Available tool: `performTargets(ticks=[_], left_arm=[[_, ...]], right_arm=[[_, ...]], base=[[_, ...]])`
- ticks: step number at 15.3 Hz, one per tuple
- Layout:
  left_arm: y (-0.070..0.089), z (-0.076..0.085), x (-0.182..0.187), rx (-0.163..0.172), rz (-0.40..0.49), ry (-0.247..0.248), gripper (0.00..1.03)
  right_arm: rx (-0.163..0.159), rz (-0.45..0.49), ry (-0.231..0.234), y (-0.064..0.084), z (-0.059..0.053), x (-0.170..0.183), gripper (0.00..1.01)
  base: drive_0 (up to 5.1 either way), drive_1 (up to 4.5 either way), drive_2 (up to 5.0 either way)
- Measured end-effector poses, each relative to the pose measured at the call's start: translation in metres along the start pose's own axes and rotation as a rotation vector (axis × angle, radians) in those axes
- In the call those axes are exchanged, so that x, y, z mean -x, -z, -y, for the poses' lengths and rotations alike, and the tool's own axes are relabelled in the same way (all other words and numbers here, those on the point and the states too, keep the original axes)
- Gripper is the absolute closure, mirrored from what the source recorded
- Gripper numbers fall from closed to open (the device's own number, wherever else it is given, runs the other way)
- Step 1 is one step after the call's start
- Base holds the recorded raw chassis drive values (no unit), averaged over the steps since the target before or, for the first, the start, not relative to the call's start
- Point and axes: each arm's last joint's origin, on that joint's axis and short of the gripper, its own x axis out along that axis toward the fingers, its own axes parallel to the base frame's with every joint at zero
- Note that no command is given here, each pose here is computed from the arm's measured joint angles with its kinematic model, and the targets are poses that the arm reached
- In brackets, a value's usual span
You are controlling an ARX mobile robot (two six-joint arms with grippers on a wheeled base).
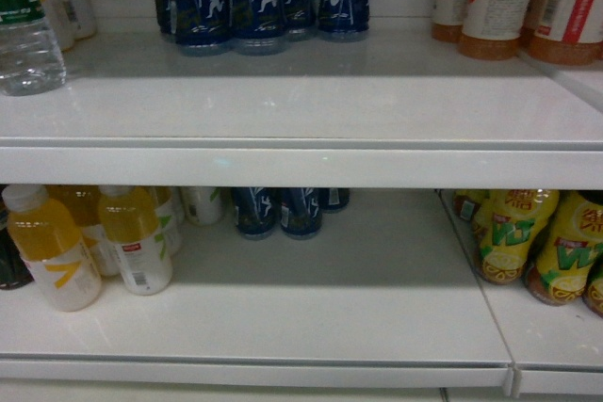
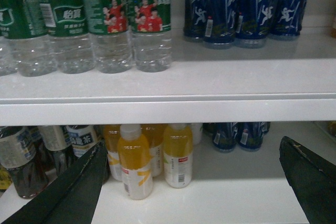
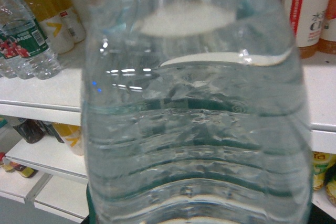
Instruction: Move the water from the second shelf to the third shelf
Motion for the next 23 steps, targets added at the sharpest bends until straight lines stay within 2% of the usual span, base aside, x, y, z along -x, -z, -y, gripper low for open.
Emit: performTargets(ticks=[23], left_arm=[[0.0001, 0.0, 0.0, 0.0, -0.001, 0.0, 0.05]], right_arm=[[0.0, 0.001, 0.001, 0.0, 0.0001, -0.0004, 0.59]], base=[[-4.1, 2.03, 2.0]])
